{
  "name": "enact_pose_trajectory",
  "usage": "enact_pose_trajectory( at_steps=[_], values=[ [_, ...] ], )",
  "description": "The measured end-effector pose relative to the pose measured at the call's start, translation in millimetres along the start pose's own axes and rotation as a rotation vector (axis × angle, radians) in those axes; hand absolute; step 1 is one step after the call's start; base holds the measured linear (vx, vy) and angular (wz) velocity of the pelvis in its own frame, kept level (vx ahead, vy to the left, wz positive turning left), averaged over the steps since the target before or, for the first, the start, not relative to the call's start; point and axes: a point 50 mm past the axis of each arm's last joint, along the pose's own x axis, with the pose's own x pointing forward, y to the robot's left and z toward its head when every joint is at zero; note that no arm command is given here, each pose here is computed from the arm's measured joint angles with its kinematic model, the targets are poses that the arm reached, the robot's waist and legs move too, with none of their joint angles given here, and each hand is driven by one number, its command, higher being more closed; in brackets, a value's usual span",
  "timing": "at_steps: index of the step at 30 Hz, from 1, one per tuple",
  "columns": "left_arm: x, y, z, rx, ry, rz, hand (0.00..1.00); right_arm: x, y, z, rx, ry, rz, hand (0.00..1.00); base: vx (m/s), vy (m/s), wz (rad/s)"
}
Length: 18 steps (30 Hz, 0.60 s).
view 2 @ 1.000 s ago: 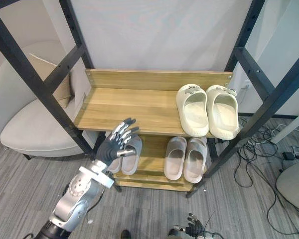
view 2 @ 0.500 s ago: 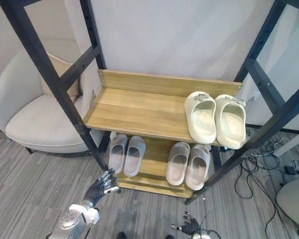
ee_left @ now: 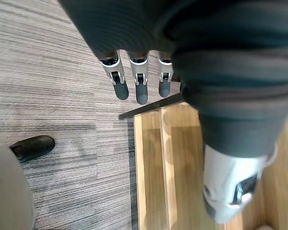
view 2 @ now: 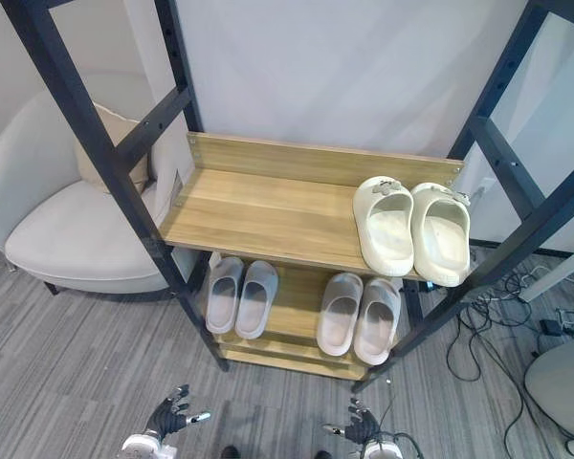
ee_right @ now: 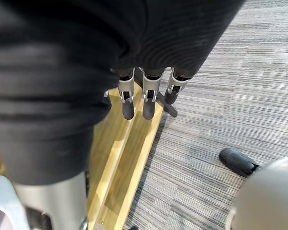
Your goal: Organize the slippers on the shoe rack
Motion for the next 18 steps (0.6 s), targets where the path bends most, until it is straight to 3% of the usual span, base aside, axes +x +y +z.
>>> enact_pose_trajectory(
  at_steps=[7, 12, 18],
  values=[
    [2.0, -3.7, 2.3, 0.001, -0.003, 0.002, 0.0, 4.1, 16.0, 12.8, -0.029, -0.033, 0.05, 0.0, 0.02, 0.021, 0.11],
    [12.7, -6.3, 26.5, 0.005, -0.068, 0.012, 0.0, 5.1, 24.7, 18.3, -0.021, -0.051, 0.073, 0.0, 0.06, -0.115, 1.36],
    [17.4, -25.5, 33.9, -0.043, -0.069, -0.019, 0.0, 13.6, 6.1, 39.6, -0.02, -0.103, 0.011, 0.0, 0.05, -0.175, 1.09]
  ],
)
